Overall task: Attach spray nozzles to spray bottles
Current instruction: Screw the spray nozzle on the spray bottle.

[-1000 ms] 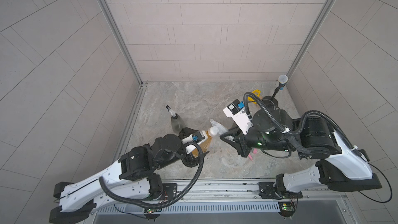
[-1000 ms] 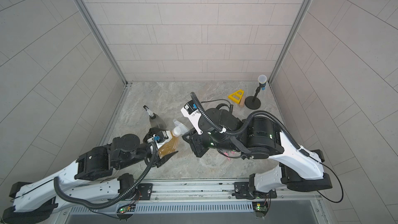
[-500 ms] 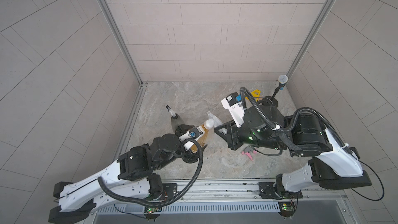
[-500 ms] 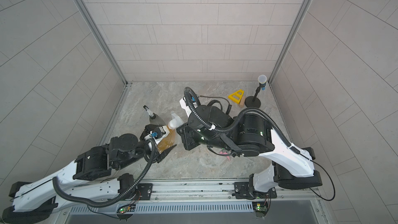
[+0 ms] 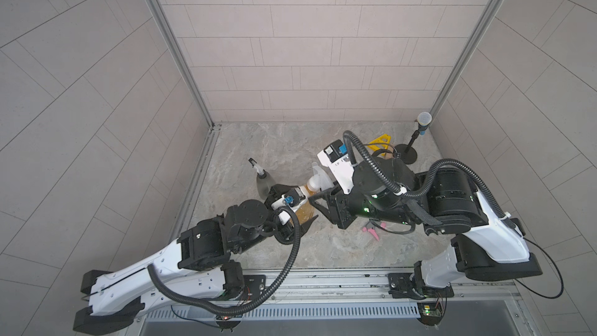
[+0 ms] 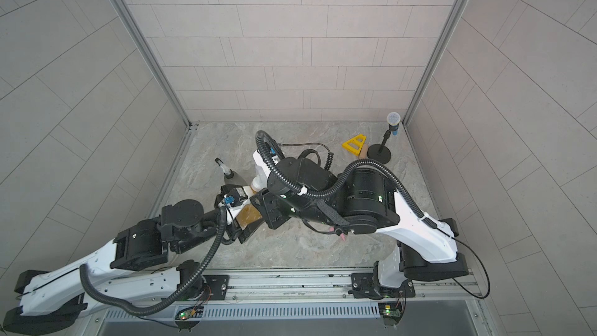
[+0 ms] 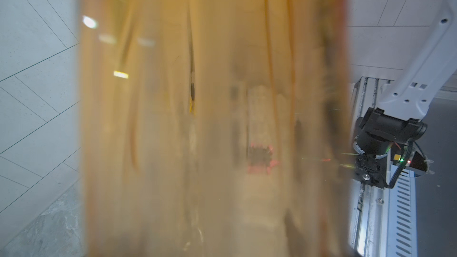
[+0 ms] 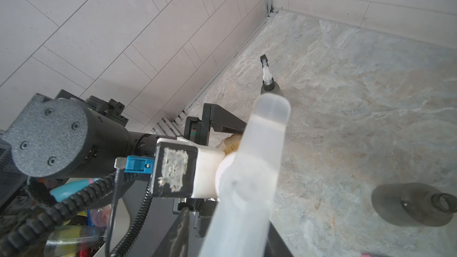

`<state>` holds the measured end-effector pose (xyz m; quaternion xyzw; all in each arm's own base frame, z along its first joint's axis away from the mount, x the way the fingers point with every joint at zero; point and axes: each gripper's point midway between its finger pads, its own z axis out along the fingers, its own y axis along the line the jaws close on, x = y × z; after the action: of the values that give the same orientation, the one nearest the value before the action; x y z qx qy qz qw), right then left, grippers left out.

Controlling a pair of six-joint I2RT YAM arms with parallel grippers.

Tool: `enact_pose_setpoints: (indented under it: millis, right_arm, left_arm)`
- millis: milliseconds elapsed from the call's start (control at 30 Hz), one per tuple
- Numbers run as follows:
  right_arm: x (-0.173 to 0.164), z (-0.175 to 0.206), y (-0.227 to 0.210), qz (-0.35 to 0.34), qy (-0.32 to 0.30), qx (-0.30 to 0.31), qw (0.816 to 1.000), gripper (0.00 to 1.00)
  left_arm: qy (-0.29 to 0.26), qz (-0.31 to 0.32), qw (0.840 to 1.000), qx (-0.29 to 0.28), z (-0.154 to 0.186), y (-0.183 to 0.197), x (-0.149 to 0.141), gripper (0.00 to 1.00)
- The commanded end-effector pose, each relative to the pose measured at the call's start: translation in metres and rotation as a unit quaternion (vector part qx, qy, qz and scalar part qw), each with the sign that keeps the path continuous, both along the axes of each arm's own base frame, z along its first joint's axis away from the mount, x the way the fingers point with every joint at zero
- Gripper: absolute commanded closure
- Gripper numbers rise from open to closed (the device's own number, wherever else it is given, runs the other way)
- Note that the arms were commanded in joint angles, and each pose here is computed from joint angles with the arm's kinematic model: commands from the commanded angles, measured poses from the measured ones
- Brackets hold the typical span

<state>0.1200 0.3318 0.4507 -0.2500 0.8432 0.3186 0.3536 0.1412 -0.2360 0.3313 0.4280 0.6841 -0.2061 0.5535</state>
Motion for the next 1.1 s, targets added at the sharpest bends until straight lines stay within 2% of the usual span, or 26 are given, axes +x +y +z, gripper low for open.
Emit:
enact_pose_setpoints:
  millis: [0,100,233,467,633,833,1067]
  right_arm:
    - [-0.002,0.013,-0.010,0.003,-0.023,0.008,1.000,0.51]
    - [-0.003,0.018,-0.013,0.007,-0.031,0.014,0.999,0.45]
    - [-0.008,0.030,-0.017,0.021,-0.048,0.029,0.998,0.30]
    - [-0.024,0.047,-0.022,0.063,-0.083,0.044,0.994,0.21]
    - [-0.041,0.062,-0.038,0.097,-0.140,0.049,0.984,0.24]
    - [-0.024,0.051,-0.074,0.054,-0.218,0.040,0.974,0.42]
    - [-0.006,0.048,-0.074,0.022,-0.285,0.007,0.958,0.40]
  left_arm:
    - [-0.011,-0.008,0.999,-0.052,0.028,-0.003,-0.003,1.00]
    - [-0.011,-0.003,0.998,-0.065,0.032,-0.002,-0.003,1.00]
    - [-0.008,0.007,0.996,-0.091,0.036,0.001,-0.001,1.00]
    - [-0.003,0.021,0.991,-0.132,0.036,0.001,0.002,1.00]
    - [-0.006,0.032,0.988,-0.150,0.037,0.005,0.005,1.00]
    - [0.000,-0.017,0.980,-0.197,0.045,0.006,-0.013,1.00]
    - [0.012,-0.089,0.973,-0.214,0.046,-0.003,-0.036,1.00]
